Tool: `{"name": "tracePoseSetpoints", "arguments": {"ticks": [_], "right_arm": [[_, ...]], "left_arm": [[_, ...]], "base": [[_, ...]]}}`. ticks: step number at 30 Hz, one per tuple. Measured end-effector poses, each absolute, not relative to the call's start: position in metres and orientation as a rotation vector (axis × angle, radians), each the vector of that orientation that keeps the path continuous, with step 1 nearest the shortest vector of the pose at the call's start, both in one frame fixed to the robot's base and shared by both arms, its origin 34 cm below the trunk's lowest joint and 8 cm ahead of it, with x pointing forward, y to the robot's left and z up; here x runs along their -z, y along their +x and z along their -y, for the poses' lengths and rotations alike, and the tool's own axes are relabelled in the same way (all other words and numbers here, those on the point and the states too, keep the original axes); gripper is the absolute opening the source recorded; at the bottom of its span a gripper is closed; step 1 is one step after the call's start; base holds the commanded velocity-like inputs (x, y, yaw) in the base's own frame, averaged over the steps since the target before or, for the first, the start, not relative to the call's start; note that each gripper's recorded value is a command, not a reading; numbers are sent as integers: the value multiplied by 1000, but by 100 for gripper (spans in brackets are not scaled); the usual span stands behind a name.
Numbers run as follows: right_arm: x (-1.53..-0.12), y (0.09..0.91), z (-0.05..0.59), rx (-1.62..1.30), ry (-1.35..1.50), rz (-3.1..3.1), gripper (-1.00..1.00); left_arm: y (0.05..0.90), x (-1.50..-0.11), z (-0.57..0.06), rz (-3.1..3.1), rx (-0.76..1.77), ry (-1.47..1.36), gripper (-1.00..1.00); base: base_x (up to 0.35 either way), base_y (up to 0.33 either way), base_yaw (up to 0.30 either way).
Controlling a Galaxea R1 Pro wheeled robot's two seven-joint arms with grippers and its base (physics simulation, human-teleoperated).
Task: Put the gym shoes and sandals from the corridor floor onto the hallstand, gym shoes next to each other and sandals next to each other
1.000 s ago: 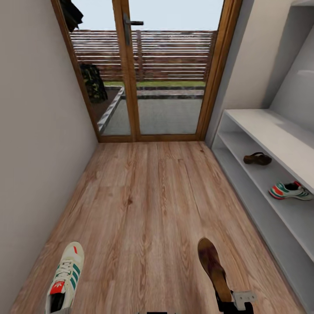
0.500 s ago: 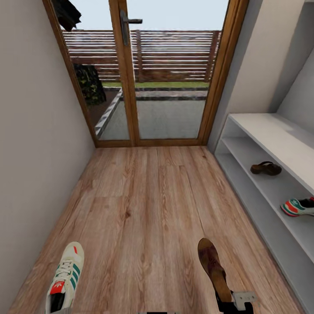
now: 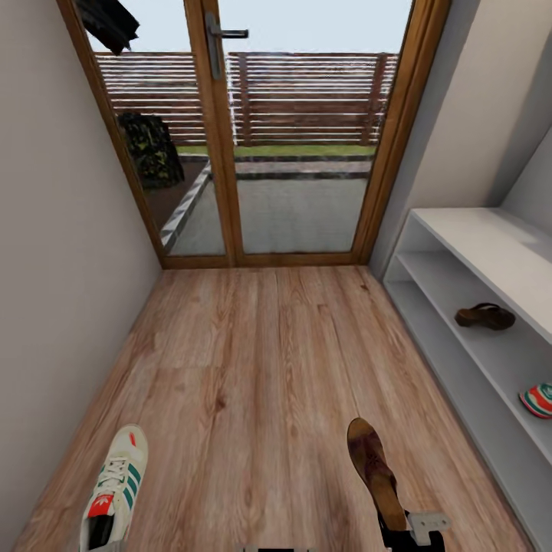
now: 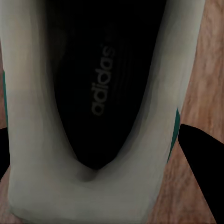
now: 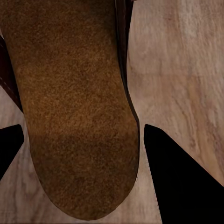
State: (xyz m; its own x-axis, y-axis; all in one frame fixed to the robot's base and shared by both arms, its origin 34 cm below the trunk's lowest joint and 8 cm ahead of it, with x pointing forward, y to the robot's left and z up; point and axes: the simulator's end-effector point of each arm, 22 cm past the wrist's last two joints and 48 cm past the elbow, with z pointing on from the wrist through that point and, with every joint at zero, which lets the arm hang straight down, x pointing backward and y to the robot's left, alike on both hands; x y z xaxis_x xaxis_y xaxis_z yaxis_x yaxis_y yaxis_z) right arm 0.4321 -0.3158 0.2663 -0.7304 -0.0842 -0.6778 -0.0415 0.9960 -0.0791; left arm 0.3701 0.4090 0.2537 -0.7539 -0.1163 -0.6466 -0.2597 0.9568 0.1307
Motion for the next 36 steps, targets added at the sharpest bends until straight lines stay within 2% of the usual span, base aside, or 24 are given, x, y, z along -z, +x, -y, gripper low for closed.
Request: {"name": "tracePoseSetpoints", "arguments": {"ticks": [24,36], "right_arm": [[-266,432,316,74,-87,-2391,-100],[-268,434,316,75,-86,-2386,-100]], "left_arm": [[370,-254,-409,-2426,-279,-264,-100],[372,-255,-409,-2420,-277,-265,-100]], "base": [[336,45,-3],[313,153,-220]]}}
